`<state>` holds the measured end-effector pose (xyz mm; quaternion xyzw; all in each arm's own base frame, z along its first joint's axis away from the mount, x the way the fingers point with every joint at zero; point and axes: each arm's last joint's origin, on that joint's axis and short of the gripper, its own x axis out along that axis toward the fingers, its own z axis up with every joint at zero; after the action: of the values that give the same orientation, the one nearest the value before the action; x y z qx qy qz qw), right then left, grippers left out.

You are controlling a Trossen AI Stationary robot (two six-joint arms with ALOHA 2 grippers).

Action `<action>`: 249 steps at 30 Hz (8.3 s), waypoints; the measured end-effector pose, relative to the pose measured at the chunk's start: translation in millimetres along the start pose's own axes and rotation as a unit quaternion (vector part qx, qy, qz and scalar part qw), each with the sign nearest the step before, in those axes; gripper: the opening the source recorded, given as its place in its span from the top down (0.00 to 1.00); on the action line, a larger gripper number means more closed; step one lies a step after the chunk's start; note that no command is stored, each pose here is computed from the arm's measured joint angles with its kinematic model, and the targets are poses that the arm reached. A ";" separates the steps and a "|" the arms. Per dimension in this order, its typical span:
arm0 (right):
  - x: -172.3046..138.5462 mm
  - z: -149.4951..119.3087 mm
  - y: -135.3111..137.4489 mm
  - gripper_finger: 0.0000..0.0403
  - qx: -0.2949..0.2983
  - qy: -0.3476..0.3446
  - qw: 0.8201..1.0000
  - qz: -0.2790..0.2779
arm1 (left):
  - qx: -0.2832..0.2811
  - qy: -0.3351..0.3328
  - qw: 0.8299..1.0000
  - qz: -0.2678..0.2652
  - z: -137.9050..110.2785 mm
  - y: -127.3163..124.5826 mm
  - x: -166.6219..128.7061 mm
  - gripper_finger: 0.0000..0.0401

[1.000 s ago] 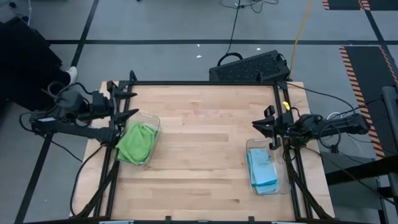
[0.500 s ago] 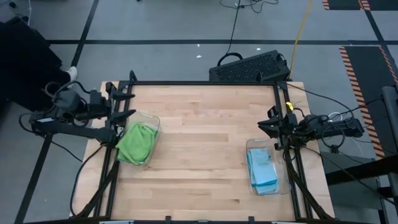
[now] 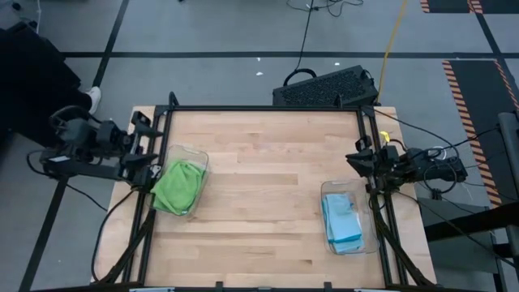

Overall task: Sort microfiber towel by color & place in baskets
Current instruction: Return to Home Position

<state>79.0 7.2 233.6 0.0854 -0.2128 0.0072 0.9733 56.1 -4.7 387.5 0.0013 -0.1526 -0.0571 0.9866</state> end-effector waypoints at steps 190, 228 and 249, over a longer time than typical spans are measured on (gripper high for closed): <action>-9.7 -63.0 -8.5 0.89 -0.029 0.189 0.981 -0.020 | -0.011 0.163 0.982 0.100 -225.8 4.2 -22.7 0.30; -9.7 -63.2 -8.5 0.89 -0.029 0.189 0.981 -0.020 | -0.011 0.163 0.982 0.100 -225.8 4.2 -22.7 0.30; -9.7 -63.2 -8.5 0.89 -0.029 0.189 0.981 -0.020 | -0.011 0.163 0.982 0.100 -225.8 4.2 -22.7 0.30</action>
<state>96.7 9.7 171.7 0.0588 -0.0230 -0.0025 0.9980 103.0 -1.3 165.5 -0.0160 0.0113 0.0413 0.9990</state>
